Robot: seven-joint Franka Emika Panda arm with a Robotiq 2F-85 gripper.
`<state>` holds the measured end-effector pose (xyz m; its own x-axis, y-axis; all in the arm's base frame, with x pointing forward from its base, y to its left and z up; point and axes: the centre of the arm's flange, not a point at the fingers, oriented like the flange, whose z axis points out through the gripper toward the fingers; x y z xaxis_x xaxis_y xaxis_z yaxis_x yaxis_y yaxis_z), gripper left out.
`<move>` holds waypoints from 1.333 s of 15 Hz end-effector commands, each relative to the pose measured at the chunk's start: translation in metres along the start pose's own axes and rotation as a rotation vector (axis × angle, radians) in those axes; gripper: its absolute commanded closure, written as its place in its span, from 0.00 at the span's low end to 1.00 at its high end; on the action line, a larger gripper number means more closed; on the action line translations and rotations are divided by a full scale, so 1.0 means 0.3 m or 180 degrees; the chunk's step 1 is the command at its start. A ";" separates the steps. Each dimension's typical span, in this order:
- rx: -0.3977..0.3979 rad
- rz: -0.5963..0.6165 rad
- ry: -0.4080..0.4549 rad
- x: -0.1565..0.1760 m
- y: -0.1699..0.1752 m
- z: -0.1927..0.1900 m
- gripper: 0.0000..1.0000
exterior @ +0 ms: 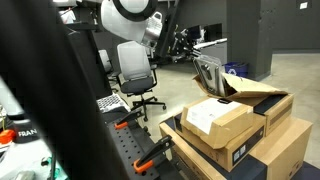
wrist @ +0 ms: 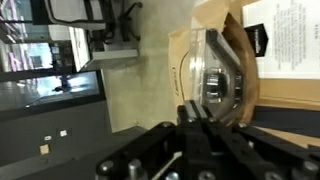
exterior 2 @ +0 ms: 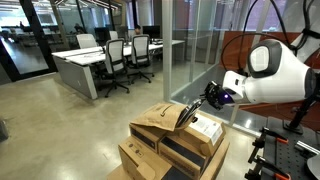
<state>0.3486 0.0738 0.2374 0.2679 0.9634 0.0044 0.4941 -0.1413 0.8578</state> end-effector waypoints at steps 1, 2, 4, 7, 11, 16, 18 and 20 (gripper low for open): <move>-0.0086 0.0033 0.0059 -0.018 0.008 -0.036 1.00; -0.0092 0.0034 0.0062 -0.019 0.011 -0.039 1.00; -0.0102 0.0037 0.0064 -0.019 0.017 -0.044 1.00; -0.0123 0.0048 0.0064 -0.013 0.026 -0.040 1.00; -0.0145 0.0053 0.0074 -0.002 0.036 -0.035 1.00; -0.0148 0.0051 0.0089 0.010 0.036 -0.035 1.00; -0.0153 0.0064 0.0092 0.008 0.040 -0.039 1.00; -0.0168 0.0079 0.0090 0.006 0.047 -0.042 1.00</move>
<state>0.3502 0.0780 0.2478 0.2569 0.9663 0.0178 0.4718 -0.1415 0.8703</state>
